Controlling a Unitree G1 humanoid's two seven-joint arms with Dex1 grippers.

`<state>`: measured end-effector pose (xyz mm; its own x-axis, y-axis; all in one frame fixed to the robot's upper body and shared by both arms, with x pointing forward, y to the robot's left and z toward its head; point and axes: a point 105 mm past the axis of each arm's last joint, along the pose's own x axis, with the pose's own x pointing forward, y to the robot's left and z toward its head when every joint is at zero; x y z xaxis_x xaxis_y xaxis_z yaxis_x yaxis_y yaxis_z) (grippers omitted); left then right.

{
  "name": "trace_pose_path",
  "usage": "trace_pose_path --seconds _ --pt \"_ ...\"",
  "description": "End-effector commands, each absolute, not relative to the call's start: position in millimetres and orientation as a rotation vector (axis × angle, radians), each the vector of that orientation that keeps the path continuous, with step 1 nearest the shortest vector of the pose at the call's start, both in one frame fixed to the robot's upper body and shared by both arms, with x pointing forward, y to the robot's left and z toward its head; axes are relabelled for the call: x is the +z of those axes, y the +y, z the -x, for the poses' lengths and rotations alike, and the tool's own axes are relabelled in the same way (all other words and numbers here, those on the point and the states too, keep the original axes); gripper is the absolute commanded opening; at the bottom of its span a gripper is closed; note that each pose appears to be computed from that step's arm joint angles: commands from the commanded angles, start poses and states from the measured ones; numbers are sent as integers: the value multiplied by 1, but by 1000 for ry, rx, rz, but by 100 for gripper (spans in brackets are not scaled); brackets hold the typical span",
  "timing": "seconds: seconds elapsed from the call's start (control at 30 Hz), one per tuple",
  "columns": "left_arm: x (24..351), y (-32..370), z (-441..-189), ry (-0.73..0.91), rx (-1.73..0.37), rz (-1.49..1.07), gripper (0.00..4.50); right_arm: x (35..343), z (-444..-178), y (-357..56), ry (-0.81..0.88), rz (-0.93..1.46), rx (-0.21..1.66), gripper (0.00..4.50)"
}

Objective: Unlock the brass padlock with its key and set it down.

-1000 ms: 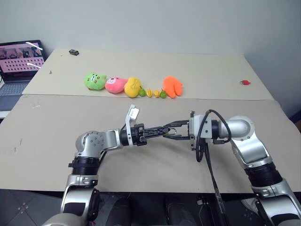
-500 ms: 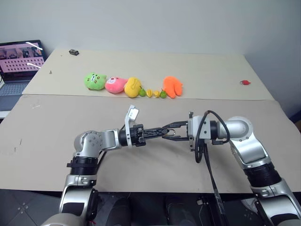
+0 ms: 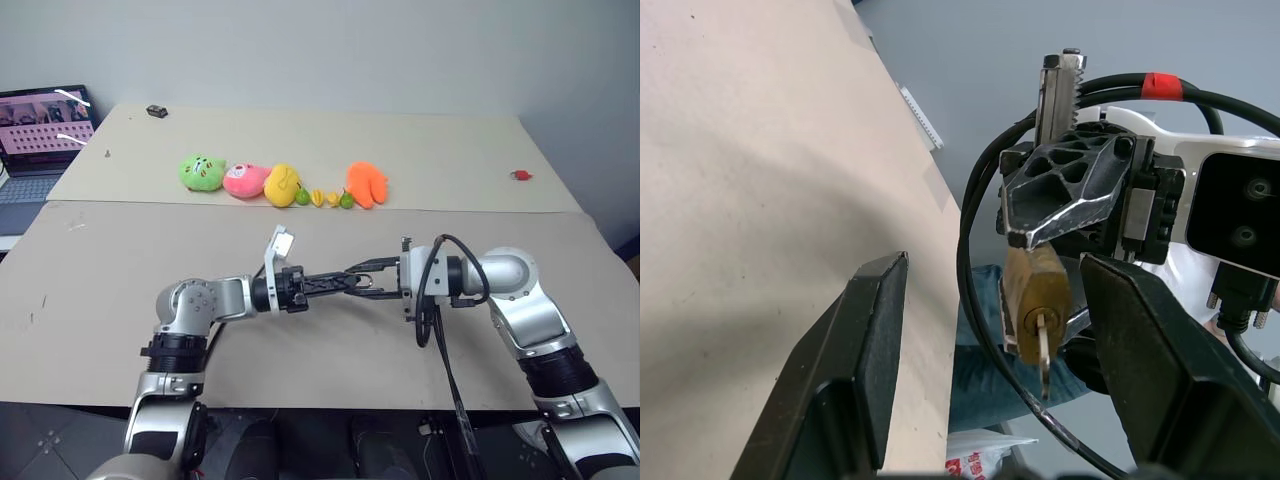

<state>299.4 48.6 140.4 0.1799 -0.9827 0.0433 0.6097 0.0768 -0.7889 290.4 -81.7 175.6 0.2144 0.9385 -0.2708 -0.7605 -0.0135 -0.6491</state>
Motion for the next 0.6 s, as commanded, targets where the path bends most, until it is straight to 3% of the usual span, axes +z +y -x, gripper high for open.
trace_pose_path --seconds 0.03,0.47,0.6 --pt "148 53 -296 563 -1319 777 290 189 -290 -83 -341 824 1356 91" --pt "147 57 -297 552 -1305 774 290 189 -291 -82 -343 829 1358 91" --pt "148 52 -297 544 -1320 786 179 189 -292 -83 -345 833 1354 91"
